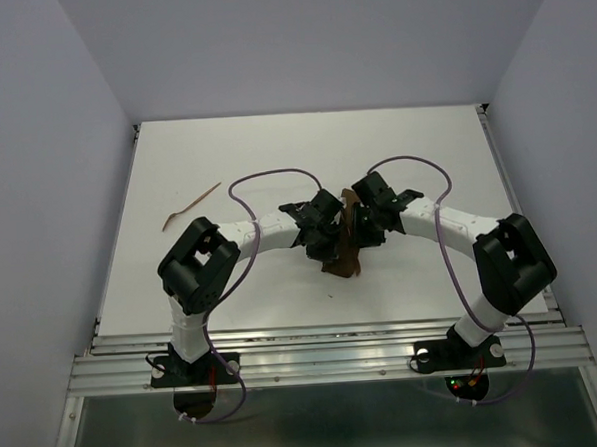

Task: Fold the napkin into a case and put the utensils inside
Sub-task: Stuff the knife into the folded napkin.

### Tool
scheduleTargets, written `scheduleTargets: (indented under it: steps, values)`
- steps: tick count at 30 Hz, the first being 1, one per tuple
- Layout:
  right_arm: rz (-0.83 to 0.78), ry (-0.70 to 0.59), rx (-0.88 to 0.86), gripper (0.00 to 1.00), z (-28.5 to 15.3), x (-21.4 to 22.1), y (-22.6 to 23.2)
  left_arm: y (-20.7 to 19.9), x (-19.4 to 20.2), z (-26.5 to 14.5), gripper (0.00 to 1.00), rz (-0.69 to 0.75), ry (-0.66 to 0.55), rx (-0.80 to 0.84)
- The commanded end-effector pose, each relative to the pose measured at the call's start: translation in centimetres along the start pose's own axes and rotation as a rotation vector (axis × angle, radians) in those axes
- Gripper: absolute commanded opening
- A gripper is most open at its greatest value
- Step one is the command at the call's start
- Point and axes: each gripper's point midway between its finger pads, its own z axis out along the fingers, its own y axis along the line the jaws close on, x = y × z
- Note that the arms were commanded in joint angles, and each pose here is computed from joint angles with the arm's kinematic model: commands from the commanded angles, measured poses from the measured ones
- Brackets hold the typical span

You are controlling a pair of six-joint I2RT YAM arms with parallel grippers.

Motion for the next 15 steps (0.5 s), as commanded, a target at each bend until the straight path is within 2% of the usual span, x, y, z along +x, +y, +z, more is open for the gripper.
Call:
scheduleTargets:
  steps: [1,15]
  values:
    - [0.01,-0.068,0.003,0.35,0.1,-2.3,1.2,-0.9,0.0,0.0,0.0,-0.007,-0.012,0.064]
    - [-0.01,-0.053,0.068,0.31,2.2,-2.1,0.5,-1.0,0.5,-0.2,0.0,-0.025,-0.015,0.117]
